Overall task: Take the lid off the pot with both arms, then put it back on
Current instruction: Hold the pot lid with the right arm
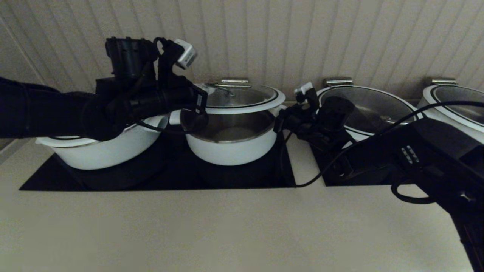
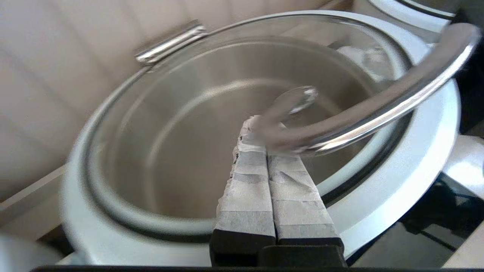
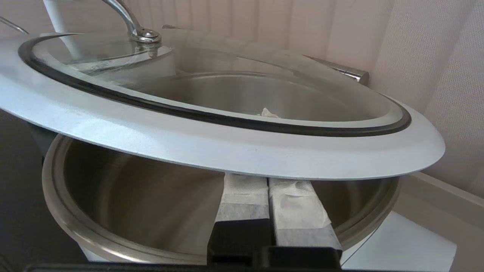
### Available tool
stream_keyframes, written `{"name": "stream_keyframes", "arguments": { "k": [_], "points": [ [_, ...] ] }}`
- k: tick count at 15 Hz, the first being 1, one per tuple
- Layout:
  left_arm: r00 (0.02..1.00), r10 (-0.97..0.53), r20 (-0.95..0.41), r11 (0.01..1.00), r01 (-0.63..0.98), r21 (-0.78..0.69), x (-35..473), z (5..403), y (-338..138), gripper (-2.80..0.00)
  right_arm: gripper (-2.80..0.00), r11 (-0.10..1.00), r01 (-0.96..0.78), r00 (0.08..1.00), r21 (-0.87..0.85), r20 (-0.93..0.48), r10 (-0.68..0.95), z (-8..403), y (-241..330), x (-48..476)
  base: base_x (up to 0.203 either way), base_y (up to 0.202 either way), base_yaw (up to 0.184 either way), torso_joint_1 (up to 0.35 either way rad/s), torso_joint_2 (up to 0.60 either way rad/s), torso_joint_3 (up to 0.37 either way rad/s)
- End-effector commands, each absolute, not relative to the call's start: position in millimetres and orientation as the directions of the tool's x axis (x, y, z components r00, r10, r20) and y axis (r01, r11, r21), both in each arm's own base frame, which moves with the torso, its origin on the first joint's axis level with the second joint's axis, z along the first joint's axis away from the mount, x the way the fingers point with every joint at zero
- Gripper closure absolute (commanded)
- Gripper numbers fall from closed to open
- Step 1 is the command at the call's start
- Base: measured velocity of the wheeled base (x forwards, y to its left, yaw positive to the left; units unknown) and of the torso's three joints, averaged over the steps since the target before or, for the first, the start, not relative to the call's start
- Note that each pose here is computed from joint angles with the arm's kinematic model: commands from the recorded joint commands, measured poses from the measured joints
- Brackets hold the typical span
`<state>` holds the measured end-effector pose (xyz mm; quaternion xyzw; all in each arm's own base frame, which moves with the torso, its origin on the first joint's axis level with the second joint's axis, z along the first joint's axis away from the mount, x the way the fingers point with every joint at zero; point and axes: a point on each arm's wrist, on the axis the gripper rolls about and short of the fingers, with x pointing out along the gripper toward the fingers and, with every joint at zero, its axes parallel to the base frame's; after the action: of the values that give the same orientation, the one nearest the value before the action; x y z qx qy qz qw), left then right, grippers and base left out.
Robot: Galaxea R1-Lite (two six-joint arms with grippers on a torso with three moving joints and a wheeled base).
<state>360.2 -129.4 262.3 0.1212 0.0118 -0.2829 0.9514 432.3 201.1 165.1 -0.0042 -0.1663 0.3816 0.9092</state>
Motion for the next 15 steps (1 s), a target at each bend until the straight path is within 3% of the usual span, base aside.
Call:
{"name": "stream_keyframes", "arguments": {
  "k": [1,11,15],
  "points": [
    [0.857,-0.509,-0.077,0.828,0.512,0.229,355.4,269.9,-115.2,0.00,0.00,0.707,-0.693,0.647,-0.140,0.310,0.696,168.0,201.1,431.1,0.000,0.000,0.000,0.000,0.00,0.000],
    [0.878,-0.465,-0.114,0.850,0.479,0.219,308.0,275.8,-83.3,0.00,0.00,0.709,-0.691,0.651,-0.140,0.306,0.695,165.5,200.8,432.5,0.000,0.000,0.000,0.000,0.00,0.000],
    [0.869,-0.464,-0.171,0.846,0.492,0.203,274.2,258.0,-75.3,0.00,0.00,0.709,-0.691,0.650,-0.140,0.307,0.695,165.6,200.8,432.4,0.000,0.000,0.000,0.000,0.00,0.000]
  ]
}}
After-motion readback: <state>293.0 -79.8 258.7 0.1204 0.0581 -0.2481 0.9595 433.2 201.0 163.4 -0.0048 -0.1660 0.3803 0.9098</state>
